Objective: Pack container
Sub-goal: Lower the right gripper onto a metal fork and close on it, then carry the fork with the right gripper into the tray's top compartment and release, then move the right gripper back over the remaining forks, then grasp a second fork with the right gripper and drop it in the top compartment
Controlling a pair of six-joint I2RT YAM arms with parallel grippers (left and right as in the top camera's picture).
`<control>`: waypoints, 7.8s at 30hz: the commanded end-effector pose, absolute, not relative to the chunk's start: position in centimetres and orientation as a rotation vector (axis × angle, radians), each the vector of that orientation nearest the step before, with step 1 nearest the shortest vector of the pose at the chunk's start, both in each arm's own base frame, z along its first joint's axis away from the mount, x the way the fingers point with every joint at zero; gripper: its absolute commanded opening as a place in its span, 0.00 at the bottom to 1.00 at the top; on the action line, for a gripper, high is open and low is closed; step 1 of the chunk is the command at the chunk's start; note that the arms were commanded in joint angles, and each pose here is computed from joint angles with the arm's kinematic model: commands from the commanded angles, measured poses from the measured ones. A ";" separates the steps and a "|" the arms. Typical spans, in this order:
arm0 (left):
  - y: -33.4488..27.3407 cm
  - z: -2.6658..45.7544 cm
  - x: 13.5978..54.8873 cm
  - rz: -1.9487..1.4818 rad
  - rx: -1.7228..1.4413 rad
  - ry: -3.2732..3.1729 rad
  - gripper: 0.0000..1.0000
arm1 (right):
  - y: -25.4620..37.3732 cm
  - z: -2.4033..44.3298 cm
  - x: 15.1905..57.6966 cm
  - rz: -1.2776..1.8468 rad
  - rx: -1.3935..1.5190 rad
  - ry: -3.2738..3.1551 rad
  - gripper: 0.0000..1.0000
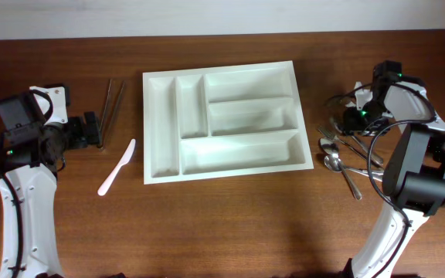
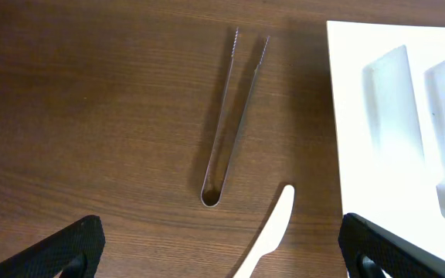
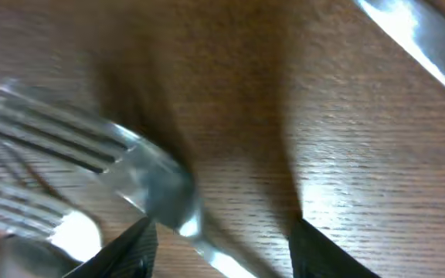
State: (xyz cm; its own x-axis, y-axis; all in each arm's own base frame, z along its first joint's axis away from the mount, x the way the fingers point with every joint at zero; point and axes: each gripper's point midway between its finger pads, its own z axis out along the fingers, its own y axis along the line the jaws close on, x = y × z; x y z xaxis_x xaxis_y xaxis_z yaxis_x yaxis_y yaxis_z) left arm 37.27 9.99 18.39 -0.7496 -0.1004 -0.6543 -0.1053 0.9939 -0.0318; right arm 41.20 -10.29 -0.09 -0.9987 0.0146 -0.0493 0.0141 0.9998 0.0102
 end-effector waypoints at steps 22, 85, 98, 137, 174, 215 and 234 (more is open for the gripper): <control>10.0 19.3 37.8 0.003 -0.116 2.402 0.99 | -10.9 -2.3 39.2 -0.083 0.394 3.131 0.15; 10.0 19.3 37.8 0.003 -0.116 2.402 0.99 | 19.5 14.3 47.9 -0.070 -1.941 1.894 0.04; 10.0 19.3 37.8 0.003 -0.116 2.402 0.99 | 19.4 13.3 52.5 -0.019 -1.808 1.803 0.04; 10.0 19.3 37.8 0.003 -0.116 2.402 0.99 | 2.6 24.8 50.1 0.167 -0.133 2.575 0.16; 10.0 19.3 37.8 0.003 -0.116 2.402 0.99 | -6.7 -0.5 38.1 0.181 0.742 3.084 0.39; 10.0 19.3 37.8 0.003 -0.116 2.402 0.99 | 15.1 19.9 48.3 -0.031 -1.495 2.185 0.04; 10.0 19.3 37.8 0.003 -0.116 2.402 0.99 | 18.8 7.3 54.8 -0.119 -1.832 1.919 0.04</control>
State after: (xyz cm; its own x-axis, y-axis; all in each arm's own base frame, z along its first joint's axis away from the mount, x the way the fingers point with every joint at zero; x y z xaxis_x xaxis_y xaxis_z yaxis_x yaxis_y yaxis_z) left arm 37.24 9.92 18.35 -0.7511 -0.1010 -0.6524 -0.1032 0.9940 -0.0351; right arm 54.59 18.30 8.46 0.0057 -0.9607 -0.2774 -0.9143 0.1073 -0.3905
